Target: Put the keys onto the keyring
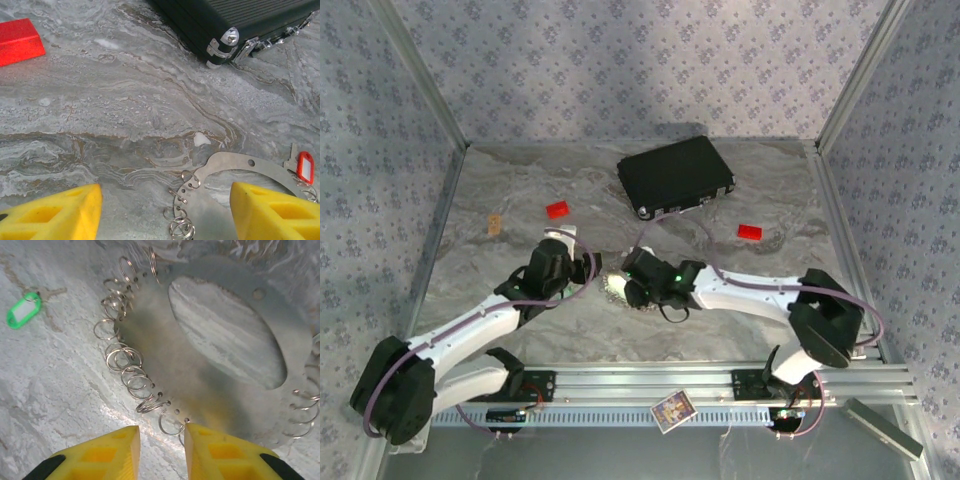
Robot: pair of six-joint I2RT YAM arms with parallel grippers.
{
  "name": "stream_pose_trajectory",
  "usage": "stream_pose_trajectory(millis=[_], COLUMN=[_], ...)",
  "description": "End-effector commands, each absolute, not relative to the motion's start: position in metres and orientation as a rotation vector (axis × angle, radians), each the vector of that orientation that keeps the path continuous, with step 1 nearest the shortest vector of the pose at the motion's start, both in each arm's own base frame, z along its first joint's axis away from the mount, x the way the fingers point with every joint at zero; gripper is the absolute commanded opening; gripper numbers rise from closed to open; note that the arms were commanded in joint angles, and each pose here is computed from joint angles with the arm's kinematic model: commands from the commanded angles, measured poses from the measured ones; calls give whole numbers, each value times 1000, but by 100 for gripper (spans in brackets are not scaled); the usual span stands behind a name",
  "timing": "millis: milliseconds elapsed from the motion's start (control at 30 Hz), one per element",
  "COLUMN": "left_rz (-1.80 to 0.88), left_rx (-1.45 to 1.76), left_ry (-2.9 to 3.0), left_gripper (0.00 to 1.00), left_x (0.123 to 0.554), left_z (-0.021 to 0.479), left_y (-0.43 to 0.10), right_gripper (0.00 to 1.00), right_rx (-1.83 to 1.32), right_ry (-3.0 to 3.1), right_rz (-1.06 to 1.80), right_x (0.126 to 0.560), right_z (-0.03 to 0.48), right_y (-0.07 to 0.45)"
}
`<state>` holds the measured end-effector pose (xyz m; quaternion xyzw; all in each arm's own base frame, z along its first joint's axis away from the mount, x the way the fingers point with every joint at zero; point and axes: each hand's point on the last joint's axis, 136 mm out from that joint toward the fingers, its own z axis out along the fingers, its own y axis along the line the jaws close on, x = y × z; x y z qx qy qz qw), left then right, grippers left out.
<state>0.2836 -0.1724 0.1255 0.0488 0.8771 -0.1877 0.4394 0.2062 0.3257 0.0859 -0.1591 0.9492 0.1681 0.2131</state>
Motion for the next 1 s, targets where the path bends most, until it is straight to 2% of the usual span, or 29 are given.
stream_pose_trajectory(millis=[0,600,967], left_rz=[-450,-409,-411], left_rx=[41,-51,-46], left_ry=[2170,2093,2088], left_gripper=[68,68,67], left_x=[287,279,278], left_z=[129,137,139], left_y=[-164,-137,-137], right_gripper=[30,28,17], right_rx=[-286,-262,-301], right_ry=[2743,2812,2799], right_rz=[350,316,232], right_x=[200,202,208], right_z=[68,37,42], right_y=[315,349,348])
